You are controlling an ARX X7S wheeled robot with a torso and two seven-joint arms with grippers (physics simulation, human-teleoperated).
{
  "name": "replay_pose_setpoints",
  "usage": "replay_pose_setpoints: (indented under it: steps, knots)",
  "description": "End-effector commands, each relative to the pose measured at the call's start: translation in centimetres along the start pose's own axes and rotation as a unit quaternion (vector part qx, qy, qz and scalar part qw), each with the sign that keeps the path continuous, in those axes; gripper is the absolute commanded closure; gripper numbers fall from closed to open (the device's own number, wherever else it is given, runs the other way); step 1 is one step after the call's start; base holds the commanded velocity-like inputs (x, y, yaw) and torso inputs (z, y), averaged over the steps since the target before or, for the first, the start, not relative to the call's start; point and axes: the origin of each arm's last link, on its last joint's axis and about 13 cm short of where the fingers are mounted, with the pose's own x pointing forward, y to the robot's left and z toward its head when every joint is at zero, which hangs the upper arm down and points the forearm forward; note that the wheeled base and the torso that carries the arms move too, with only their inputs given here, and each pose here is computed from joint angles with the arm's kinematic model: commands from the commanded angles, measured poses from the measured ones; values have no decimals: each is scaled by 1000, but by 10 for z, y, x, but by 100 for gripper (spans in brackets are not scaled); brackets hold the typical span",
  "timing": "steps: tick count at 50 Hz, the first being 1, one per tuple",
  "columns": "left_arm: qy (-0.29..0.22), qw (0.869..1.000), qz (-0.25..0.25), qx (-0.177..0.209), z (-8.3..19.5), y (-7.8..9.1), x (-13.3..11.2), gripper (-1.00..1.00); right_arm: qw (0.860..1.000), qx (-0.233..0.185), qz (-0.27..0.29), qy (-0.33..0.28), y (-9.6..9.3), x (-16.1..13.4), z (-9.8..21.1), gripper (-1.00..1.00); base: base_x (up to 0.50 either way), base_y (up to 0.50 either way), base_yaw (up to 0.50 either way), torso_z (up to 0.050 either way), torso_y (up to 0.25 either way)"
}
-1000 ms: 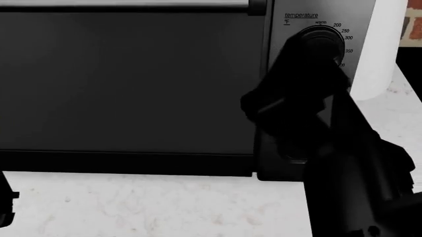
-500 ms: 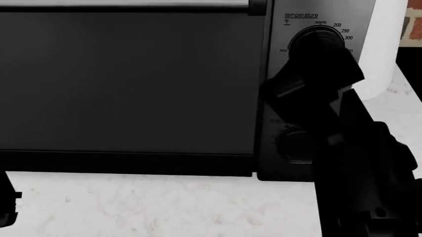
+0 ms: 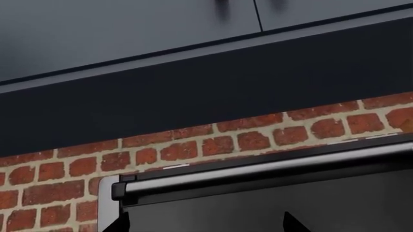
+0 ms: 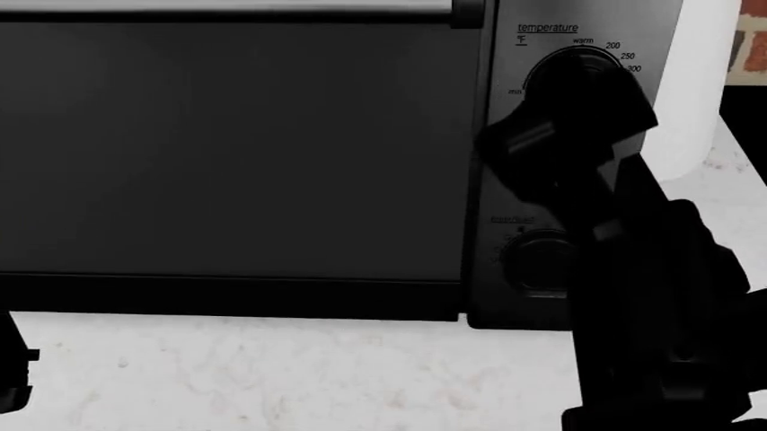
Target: Decrease the toaster oven temperature.
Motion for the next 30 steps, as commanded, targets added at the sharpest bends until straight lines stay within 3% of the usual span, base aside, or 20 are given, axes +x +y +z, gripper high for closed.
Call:
replay_pose_setpoints:
  steps: [1, 30]
  knots:
    - [2, 1000, 1, -1, -1, 0, 0, -100, 1000, 5, -6, 2, 0, 6, 0, -100, 0, 0, 0, 0, 0]
    - [6, 1000, 0, -1, -6, 0, 0, -100, 999, 15, -22, 22, -5, 16, -5, -100, 0, 0, 0, 0, 0]
